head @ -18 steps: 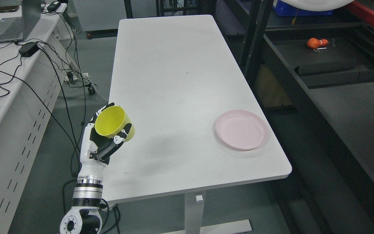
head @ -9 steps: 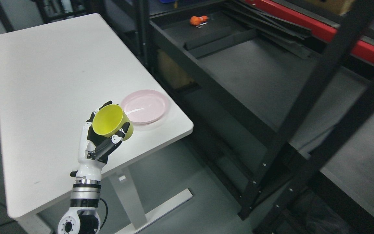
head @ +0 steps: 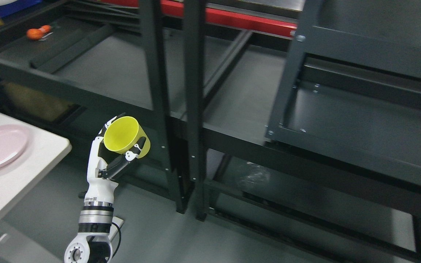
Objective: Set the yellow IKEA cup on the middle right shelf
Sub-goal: 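Lift the yellow cup with the left hand while turning toward the shelves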
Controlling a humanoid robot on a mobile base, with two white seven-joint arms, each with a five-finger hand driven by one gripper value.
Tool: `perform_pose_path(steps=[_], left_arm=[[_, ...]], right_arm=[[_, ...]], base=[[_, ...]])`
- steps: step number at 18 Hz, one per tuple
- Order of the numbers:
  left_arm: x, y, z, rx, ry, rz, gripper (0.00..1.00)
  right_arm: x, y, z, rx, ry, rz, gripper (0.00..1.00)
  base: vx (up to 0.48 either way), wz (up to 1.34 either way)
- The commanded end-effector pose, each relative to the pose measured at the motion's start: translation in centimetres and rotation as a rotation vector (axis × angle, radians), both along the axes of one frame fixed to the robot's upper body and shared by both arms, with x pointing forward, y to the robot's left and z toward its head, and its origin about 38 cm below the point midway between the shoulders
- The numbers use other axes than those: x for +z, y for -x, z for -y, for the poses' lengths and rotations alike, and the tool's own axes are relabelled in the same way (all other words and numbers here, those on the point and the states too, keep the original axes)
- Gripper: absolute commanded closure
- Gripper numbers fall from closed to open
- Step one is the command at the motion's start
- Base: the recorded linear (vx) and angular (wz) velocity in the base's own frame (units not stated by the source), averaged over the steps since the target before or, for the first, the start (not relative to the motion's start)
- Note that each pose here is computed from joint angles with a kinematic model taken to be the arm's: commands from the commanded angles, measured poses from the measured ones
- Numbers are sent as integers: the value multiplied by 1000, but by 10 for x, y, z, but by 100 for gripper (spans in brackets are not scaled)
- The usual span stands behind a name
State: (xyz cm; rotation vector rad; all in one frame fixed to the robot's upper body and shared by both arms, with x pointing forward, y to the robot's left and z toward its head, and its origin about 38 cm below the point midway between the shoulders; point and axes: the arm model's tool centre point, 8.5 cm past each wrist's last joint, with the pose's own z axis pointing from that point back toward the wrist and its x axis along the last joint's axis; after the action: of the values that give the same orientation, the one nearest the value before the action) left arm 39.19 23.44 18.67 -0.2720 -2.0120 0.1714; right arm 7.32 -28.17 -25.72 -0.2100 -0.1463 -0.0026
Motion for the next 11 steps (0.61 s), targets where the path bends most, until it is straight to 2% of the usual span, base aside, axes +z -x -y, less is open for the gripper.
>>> perform_pose_path(steps=[1,6,11], left_arm=[[1,0,7,-31,-22,-1,99],[-1,1,21,-68,-27,-4,99],[1,6,56,-163,-35,20,99]], right_arm=[[0,9,9,-7,5,-14,1],[0,9,9,-7,5,-14,1],[0,9,9,-6,5,-14,1]], base=[[-244,-1123],[-198,-963],[-149,-494]])
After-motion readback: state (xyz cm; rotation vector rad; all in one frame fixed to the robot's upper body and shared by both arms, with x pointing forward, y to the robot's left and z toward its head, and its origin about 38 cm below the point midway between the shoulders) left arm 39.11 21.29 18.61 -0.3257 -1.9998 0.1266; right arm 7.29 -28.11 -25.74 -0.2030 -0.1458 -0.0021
